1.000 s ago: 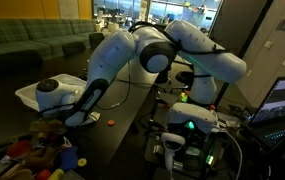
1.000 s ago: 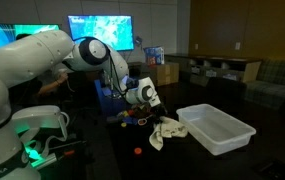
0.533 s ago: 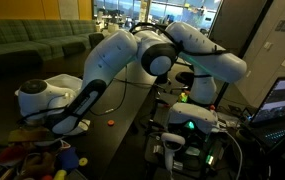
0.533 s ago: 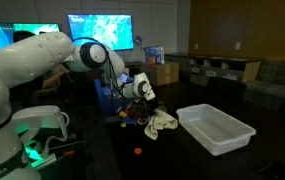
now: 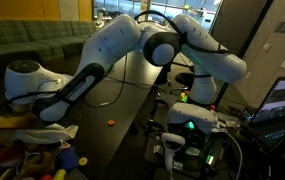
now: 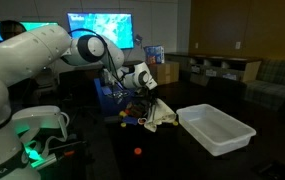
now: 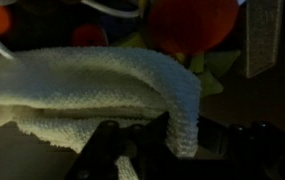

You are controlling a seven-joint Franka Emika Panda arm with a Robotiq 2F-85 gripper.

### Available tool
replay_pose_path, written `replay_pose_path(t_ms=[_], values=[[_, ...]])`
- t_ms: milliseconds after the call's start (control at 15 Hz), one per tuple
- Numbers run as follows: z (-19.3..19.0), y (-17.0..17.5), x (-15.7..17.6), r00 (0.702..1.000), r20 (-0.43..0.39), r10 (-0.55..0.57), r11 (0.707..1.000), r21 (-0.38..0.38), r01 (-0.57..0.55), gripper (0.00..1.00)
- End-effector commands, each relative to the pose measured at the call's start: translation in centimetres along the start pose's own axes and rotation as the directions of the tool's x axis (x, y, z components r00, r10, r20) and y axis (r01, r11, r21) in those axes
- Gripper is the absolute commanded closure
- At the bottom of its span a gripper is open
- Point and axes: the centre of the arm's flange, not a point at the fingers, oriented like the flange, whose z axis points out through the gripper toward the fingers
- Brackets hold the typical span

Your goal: Pick up the towel on the right, move the objects in front of the storage container to the left

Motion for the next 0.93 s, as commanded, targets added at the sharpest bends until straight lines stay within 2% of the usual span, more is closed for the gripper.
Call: replay_pose_path(t_ms=[0,400,667,867], values=[[-7.7,1.7,4.0,0.997,0.037,-0.071,0.997,0.045,0.070,0.96],[-14.6,6.0,8.1,0.987,0.075,-0.139,0.989,0.069,0.134,0.96],[-17.3,10.2,10.4,0.989,0.089,-0.118,0.993,0.023,0.116,0.96],[-18.9,14.3,12.1,0.998,0.040,-0.050,0.998,-0.042,0.052,0.96]])
